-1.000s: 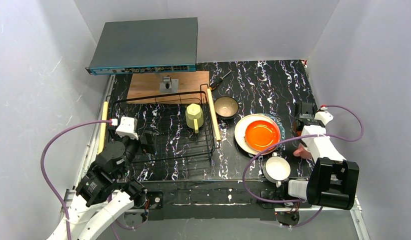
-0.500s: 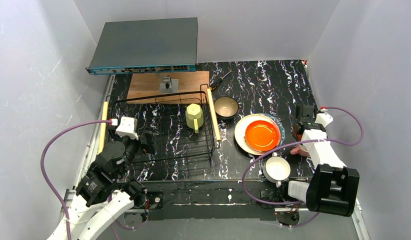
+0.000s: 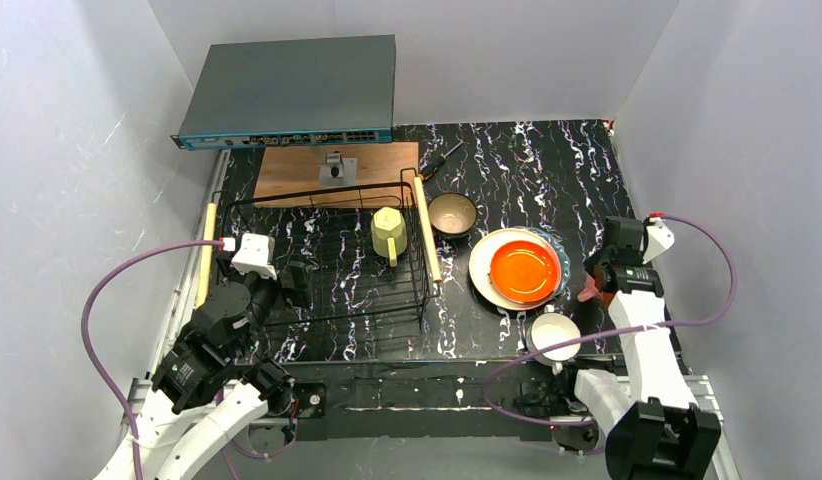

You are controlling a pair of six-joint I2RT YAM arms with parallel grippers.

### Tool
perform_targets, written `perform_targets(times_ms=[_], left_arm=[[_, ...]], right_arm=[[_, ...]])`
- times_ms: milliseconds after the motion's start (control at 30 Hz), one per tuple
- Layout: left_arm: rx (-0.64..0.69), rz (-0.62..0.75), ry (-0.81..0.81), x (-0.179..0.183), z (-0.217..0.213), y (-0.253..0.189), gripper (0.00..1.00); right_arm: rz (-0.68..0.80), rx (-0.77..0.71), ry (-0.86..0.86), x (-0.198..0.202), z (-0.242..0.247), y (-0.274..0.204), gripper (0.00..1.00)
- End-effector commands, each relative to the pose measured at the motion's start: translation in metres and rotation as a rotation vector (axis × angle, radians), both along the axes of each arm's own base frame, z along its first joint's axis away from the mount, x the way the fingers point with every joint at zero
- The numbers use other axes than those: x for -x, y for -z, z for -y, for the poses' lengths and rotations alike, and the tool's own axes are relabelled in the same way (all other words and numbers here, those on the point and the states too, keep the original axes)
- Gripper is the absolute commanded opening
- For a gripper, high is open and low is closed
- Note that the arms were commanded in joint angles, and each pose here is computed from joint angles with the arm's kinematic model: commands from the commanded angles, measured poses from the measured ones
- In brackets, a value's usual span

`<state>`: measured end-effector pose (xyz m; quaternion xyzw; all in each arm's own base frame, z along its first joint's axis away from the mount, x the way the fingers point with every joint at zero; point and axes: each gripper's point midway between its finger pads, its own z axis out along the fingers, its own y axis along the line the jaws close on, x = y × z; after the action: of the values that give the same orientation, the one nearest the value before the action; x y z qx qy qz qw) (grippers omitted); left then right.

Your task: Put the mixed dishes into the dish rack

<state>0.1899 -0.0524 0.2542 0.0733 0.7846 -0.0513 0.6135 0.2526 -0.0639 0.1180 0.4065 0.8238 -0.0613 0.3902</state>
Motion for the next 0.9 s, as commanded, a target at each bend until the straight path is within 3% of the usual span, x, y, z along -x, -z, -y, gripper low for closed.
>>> perform_targets(times_ms=[0, 100, 333, 567, 667, 867], left_arm=[[-0.001, 0.000, -0.002, -0.002, 0.001, 0.000, 0.98], [0.000, -0.002, -0.007, -0.002, 0.001, 0.000, 0.98], [0.016, 0.011, -0.015, -0.001, -0.001, -0.003, 0.98], [0.095, 0.002, -0.004, 0.005, 0.003, -0.014, 0.98], [0.210, -0.052, 0.007, 0.012, 0.013, -0.024, 0.98], [0.597, -0.188, 0.212, 0.030, 0.078, -0.072, 0.98]], right_arm=[[0.287, -0.017, -0.178, -0.026, -0.024, -0.081, 0.01], [0.453, -0.070, -0.287, -0.022, -0.049, -0.123, 0.01], [0.786, -0.437, -0.661, -0.009, -0.140, -0.220, 0.01], [1.057, -1.007, -0.993, 0.020, -0.215, -0.290, 0.01], [1.065, -1.105, -1.112, 0.037, -0.249, -0.313, 0.01], [1.073, -1.079, -1.289, 0.070, -0.315, -0.343, 0.01]])
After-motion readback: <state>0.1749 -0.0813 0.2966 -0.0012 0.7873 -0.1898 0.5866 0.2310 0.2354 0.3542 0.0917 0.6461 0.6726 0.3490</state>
